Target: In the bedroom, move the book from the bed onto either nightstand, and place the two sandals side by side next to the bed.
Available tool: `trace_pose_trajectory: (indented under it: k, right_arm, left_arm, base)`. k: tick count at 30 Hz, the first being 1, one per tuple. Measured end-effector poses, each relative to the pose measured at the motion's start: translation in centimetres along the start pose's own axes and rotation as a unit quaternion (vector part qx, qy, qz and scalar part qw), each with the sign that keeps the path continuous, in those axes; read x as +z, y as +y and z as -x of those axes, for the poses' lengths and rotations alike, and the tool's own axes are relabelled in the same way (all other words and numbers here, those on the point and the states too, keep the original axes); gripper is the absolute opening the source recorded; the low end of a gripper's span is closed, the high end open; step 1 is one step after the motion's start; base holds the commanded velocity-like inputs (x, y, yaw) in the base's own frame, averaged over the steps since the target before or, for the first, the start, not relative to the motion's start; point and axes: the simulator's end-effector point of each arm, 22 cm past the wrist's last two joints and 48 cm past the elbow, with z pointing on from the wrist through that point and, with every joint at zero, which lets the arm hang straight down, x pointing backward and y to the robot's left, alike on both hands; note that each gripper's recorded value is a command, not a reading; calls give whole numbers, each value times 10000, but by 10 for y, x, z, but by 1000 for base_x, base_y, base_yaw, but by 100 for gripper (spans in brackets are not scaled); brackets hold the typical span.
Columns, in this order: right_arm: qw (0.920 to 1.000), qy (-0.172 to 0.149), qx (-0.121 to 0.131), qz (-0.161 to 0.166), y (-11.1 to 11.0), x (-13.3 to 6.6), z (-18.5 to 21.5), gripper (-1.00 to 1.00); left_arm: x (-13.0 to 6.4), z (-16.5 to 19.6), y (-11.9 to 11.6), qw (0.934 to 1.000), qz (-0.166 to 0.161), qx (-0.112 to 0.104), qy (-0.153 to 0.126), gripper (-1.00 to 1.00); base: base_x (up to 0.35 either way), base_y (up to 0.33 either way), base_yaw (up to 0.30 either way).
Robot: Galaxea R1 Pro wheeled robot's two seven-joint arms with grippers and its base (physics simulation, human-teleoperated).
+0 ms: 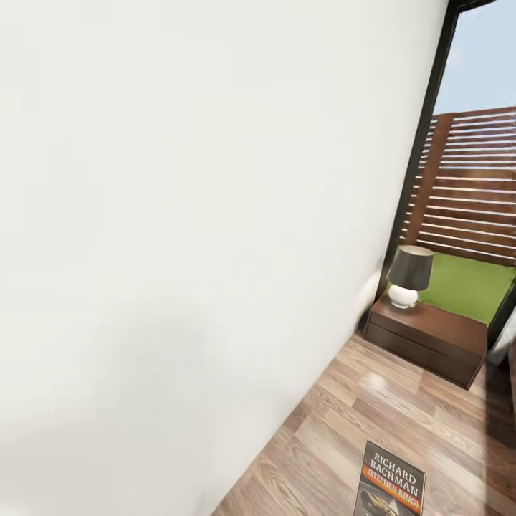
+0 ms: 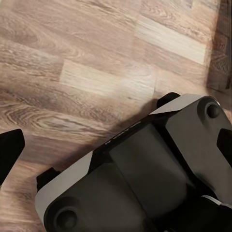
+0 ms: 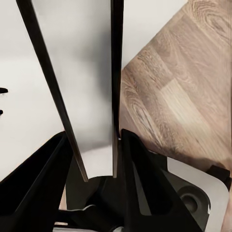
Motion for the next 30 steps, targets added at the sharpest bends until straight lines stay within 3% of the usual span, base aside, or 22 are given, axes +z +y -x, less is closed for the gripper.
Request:
trace_pose_trajectory:
  k: [23,30]
  right_arm:
    - [10000,17,-5,-1,0,0,-1,-100]
    - [10000,13,-6,-1,0,0,-1,-100]
  left_arm:
    - [0,0,0,10000,0,0,2,100]
    - [0,0,0,10000,1,1,-2,100]
  base:
    - [3,0,-283]
    - [204,0,-282]
